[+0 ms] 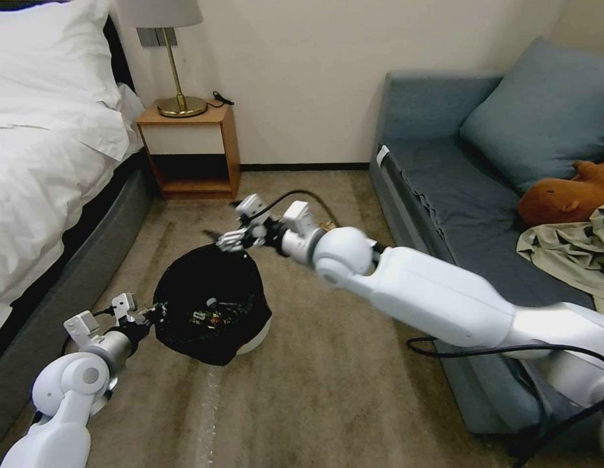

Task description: Pick up the trash bin, then pick up the garbage on the floor and place it into the trash bin.

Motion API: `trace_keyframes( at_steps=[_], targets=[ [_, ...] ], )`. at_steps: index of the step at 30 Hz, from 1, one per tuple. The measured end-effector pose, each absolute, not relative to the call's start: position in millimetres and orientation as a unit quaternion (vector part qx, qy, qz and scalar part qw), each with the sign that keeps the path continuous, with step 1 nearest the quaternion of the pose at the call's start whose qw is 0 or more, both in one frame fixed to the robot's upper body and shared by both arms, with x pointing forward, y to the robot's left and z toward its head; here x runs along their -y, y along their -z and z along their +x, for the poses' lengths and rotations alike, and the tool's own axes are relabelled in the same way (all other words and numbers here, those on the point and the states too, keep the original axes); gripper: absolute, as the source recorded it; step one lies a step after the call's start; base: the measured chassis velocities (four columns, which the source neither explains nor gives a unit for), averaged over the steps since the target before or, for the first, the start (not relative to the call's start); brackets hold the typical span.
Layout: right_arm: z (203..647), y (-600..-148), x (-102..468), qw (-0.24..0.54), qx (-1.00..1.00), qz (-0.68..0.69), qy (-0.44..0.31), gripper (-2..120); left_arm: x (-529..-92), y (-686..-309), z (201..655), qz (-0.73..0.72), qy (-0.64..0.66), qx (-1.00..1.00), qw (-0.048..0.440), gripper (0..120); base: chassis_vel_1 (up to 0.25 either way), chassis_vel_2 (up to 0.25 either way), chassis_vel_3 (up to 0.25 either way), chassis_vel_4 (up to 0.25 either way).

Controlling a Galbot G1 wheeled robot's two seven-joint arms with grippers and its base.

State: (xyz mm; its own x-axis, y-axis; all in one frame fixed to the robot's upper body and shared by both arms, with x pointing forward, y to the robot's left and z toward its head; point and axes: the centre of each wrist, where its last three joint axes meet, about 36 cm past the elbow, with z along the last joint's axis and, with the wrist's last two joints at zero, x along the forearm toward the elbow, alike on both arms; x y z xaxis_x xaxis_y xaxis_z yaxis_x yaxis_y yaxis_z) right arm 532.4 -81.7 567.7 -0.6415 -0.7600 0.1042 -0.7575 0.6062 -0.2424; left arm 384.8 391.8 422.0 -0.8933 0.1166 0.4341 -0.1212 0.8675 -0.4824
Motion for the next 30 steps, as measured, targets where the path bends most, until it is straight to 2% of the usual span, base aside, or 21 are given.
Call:
trace_keyframes(
  at_steps=[14, 19, 30],
  targets=[
    [510.5, -577.8, 128.6, 0.03, -0.94, -0.321, 0.111, 98, -390.3, -431.3, 380.3, 0.006, -0.241, 0.947, 0.214, 4, 0.0, 0.0, 0.0, 0.0],
    [490.5, -555.1, 154.1, 0.025, -0.955, -0.274, 0.112, 100, -390.7, -432.3, 376.0, 0.016, -0.23, 0.951, 0.207, 4, 0.0, 0.0, 0.0, 0.0],
    [448.9, -535.4, 187.8, 0.03, -0.971, -0.211, 0.104, 100, -393.4, -436.7, 374.6, 0.023, -0.22, 0.955, 0.2, 4, 0.0, 0.0, 0.0, 0.0]
  ],
)
